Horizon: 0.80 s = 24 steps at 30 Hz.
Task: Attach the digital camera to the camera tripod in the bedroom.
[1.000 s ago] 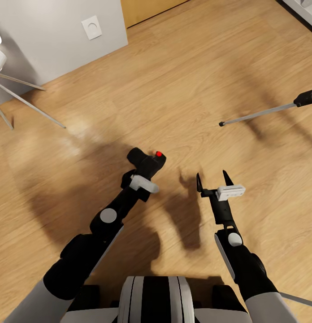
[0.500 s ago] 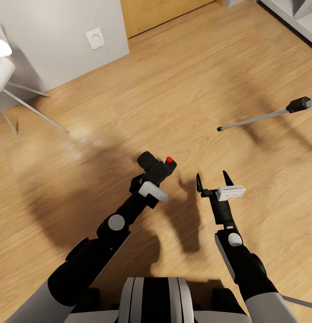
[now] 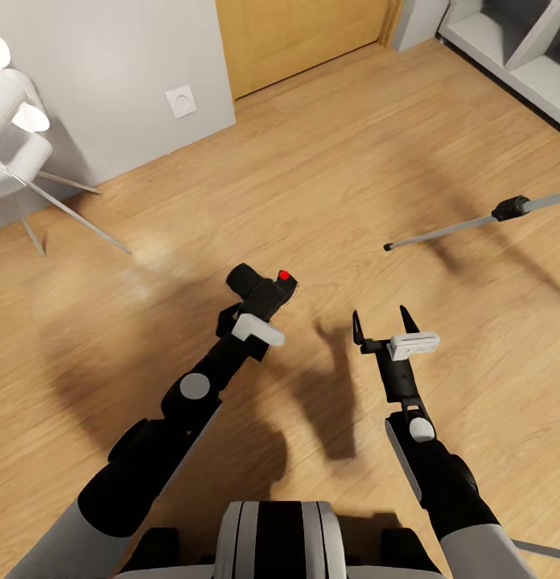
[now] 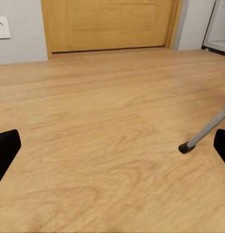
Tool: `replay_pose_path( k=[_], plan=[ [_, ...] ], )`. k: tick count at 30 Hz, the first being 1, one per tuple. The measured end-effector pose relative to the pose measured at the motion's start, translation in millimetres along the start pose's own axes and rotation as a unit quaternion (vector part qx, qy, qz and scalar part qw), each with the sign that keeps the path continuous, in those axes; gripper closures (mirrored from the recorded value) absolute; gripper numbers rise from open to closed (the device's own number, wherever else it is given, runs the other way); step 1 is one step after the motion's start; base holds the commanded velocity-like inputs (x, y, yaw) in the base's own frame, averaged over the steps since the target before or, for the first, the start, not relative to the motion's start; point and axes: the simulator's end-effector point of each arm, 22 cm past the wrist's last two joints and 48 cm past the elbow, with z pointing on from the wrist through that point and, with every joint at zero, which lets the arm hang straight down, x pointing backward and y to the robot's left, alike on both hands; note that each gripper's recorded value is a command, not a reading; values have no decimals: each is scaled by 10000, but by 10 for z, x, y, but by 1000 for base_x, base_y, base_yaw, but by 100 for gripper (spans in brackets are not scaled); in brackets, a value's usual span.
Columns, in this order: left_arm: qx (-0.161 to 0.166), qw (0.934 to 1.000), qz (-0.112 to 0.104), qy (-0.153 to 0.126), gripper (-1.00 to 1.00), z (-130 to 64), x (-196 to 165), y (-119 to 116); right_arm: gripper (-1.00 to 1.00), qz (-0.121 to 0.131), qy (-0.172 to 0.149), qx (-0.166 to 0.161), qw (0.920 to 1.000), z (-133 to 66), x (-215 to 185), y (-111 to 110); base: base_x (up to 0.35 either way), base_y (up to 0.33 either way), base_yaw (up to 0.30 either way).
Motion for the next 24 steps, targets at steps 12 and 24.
replay_pose_path(
  k=[12, 24],
  plan=[
    [-293, 9994, -22, -174, 100, -126, -270, 281, -100, -18, -205, -1, 9998, 29, -299, -13, 0, 0, 0],
    [-446, 9985, 19, -330, 100, -271, -541, 412, -100, -33, -379, 3, 9993, 17, -573, -27, 0, 0, 0]
  ],
)
